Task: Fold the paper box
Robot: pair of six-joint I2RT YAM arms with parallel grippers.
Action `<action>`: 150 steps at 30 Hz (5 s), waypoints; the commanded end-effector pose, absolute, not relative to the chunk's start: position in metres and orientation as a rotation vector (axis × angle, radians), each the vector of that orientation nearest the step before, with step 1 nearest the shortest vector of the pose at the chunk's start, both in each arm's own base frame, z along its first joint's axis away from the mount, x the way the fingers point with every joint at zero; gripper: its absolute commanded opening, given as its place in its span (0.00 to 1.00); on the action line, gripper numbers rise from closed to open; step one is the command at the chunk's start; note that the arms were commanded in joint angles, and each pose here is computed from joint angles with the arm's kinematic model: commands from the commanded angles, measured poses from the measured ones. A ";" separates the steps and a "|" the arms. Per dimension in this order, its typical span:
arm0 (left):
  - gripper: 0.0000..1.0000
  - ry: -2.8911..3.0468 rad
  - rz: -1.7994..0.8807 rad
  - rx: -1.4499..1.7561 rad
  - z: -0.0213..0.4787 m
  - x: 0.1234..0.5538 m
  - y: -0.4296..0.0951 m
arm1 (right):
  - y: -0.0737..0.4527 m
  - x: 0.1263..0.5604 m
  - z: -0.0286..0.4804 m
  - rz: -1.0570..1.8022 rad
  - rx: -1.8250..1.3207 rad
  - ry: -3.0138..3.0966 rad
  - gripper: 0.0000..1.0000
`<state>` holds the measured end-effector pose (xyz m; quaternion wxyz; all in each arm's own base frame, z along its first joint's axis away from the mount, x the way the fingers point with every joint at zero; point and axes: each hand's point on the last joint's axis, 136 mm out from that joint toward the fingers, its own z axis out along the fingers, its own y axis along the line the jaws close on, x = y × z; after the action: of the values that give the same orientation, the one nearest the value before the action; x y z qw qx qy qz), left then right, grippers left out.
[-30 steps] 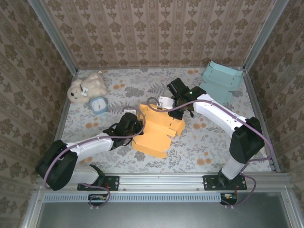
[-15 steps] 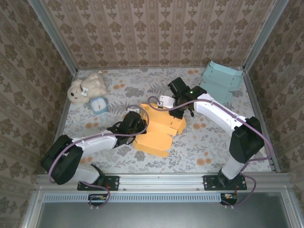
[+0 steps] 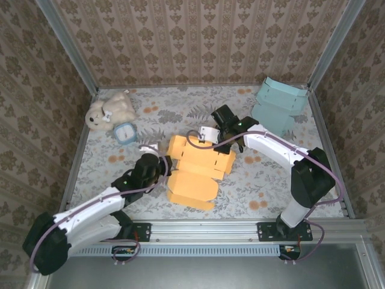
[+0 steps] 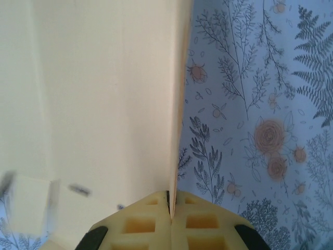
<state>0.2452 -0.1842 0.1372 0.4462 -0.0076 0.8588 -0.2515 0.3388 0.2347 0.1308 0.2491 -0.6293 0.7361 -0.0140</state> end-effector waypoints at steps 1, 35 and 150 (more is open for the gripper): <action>0.08 2.082 -0.503 -0.058 0.139 0.244 -0.155 | 0.240 0.336 0.144 -0.113 -1.762 1.856 0.00; 0.10 2.023 -0.550 -0.067 0.114 0.240 -0.140 | 0.237 0.327 0.143 -0.654 -1.726 1.572 0.00; 0.24 2.021 -0.657 0.393 0.085 0.230 -0.208 | 0.251 0.323 0.111 -0.845 -1.568 1.138 0.00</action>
<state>0.2314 -0.1944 0.0737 0.4629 0.1416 0.8403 -0.2440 0.3270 0.2519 0.1153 0.5004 -0.6388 0.4647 -0.3543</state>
